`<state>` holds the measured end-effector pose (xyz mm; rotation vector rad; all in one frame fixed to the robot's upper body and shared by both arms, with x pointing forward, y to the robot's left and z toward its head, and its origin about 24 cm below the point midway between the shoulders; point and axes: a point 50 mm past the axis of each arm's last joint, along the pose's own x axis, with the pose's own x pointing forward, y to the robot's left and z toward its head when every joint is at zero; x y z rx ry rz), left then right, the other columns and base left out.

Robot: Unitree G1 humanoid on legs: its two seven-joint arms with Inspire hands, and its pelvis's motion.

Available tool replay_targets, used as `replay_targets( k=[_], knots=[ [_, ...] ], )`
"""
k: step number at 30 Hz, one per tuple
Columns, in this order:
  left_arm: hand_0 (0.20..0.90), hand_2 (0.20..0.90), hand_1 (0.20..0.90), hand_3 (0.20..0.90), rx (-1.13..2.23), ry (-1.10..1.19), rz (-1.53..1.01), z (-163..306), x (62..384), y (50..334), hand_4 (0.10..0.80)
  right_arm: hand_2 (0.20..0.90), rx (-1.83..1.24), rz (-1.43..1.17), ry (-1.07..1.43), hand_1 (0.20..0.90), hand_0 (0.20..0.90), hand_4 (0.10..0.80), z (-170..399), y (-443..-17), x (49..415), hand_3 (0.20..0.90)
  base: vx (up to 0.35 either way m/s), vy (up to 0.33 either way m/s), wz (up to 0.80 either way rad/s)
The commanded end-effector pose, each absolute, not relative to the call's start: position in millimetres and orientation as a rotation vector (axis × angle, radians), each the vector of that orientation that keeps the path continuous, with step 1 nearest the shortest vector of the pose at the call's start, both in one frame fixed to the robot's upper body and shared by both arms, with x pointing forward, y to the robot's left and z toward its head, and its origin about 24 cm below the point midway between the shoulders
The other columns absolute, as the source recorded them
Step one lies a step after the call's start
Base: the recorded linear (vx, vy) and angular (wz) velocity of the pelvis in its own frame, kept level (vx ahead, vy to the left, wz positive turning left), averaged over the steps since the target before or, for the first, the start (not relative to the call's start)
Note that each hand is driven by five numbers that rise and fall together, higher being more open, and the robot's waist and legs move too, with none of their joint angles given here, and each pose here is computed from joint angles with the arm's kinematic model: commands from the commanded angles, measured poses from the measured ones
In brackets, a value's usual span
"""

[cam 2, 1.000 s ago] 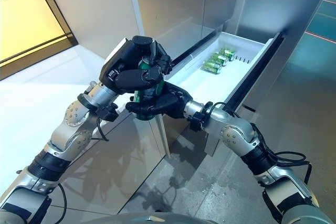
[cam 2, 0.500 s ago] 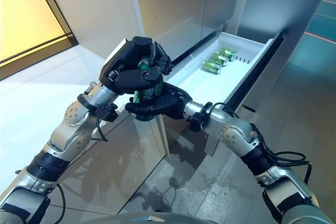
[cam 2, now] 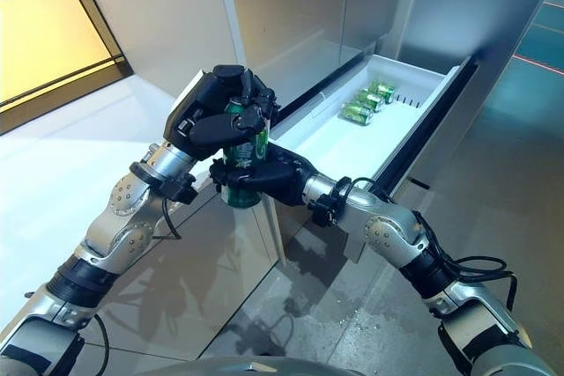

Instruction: Put drinks into fridge and close the fridge

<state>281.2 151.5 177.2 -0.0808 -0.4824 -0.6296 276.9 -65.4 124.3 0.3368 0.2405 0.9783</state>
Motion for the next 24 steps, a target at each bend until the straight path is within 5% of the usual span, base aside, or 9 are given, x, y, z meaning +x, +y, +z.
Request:
replay_targets(
  k=[1,4,5,6,24],
  knots=[
    [0.300,0.300,0.300,0.200,-0.127,-0.875,-0.852,238.2,257.2,113.9,0.100,0.300,0.621,1.118,-0.017,0.300,0.300,0.100,183.8,-34.9,274.4,0.200,0.000,0.000,0.00],
    [0.305,0.305,0.305,0.205,-0.119,-0.869,-0.846,237.0,257.7,114.3,0.105,0.300,0.623,1.086,-0.041,0.300,0.300,0.100,185.5,-38.4,277.0,0.200,0.000,0.000,0.00],
    [0.571,0.571,0.571,0.516,-0.115,-0.863,-0.841,236.0,258.0,114.4,0.416,0.300,0.621,1.074,-0.054,0.300,0.300,0.100,186.7,-40.2,278.0,0.200,0.000,0.000,0.00],
    [0.900,0.900,0.900,0.900,-0.107,-0.861,-0.831,235.6,258.5,114.7,0.800,0.300,0.620,1.062,-0.062,0.300,0.300,0.100,187.4,-41.6,279.0,0.200,0.000,0.000,0.00],
    [0.900,0.900,0.900,0.900,0.055,-1.160,-0.437,276.0,249.5,163.9,0.800,0.300,0.425,0.453,-0.270,0.300,0.300,0.100,227.8,-133.5,334.2,0.200,0.000,-0.006,0.02]
  ],
)
